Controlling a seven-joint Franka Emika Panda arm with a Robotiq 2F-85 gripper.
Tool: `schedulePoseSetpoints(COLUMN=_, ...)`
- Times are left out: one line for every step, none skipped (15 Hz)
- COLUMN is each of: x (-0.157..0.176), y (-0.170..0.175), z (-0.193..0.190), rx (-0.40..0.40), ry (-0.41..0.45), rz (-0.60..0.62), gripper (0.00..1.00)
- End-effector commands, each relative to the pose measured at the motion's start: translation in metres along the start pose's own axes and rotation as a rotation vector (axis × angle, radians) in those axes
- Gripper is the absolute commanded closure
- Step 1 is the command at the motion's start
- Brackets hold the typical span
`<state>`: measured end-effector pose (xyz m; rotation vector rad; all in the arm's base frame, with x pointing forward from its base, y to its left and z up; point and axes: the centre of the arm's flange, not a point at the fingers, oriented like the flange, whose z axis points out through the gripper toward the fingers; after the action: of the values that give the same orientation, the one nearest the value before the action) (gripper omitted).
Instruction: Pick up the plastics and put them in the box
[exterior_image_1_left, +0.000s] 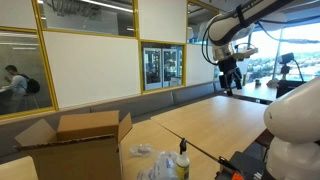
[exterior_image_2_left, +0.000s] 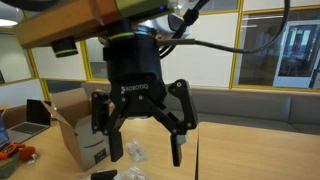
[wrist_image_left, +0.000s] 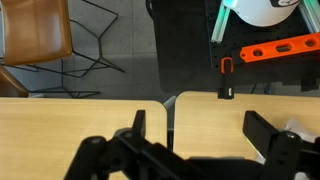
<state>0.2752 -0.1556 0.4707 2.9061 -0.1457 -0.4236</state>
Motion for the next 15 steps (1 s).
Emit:
schedulePoseSetpoints(x=0.0, y=0.0, z=-0.001, rx=0.0, ry=0.002, rz=0.001, gripper=0.0)
schedulePoseSetpoints(x=0.0, y=0.001, z=-0.002, rx=-0.001, ry=0.004, rz=0.002, gripper=0.0)
schedulePoseSetpoints(x=0.0, y=0.001, z=-0.002, rx=-0.001, ry=0.006, rz=0.002, gripper=0.0)
schedulePoseSetpoints(x=0.0, y=0.001, z=-0.002, rx=-0.001, ry=0.006, rz=0.002, gripper=0.0)
schedulePoseSetpoints(x=0.0, y=0.001, z=-0.002, rx=-0.001, ry=0.006, rz=0.002, gripper=0.0)
schedulePoseSetpoints(x=0.0, y=0.001, z=-0.002, rx=-0.001, ry=0.006, rz=0.002, gripper=0.0)
schedulePoseSetpoints(x=0.0, y=0.001, z=-0.002, rx=-0.001, ry=0.006, rz=0.002, gripper=0.0)
schedulePoseSetpoints(x=0.003, y=-0.001, z=-0.002, rx=-0.005, ry=0.016, rz=0.003, gripper=0.0)
schedulePoseSetpoints(x=0.006, y=-0.003, z=-0.001, rx=-0.007, ry=0.027, rz=0.004, gripper=0.0)
schedulePoseSetpoints(x=0.012, y=-0.005, z=-0.001, rx=-0.015, ry=0.039, rz=0.009, gripper=0.0)
schedulePoseSetpoints(x=0.018, y=-0.008, z=-0.002, rx=-0.016, ry=0.059, rz=0.006, gripper=0.0)
schedulePoseSetpoints(x=0.028, y=-0.013, z=-0.004, rx=-0.022, ry=0.085, rz=0.005, gripper=0.0)
schedulePoseSetpoints(x=0.037, y=-0.017, z=-0.006, rx=-0.022, ry=0.115, rz=0.0, gripper=0.0)
schedulePoseSetpoints(x=0.047, y=-0.022, z=-0.008, rx=-0.029, ry=0.145, rz=0.001, gripper=0.0)
schedulePoseSetpoints(x=0.059, y=-0.028, z=-0.009, rx=-0.029, ry=0.177, rz=-0.004, gripper=0.0)
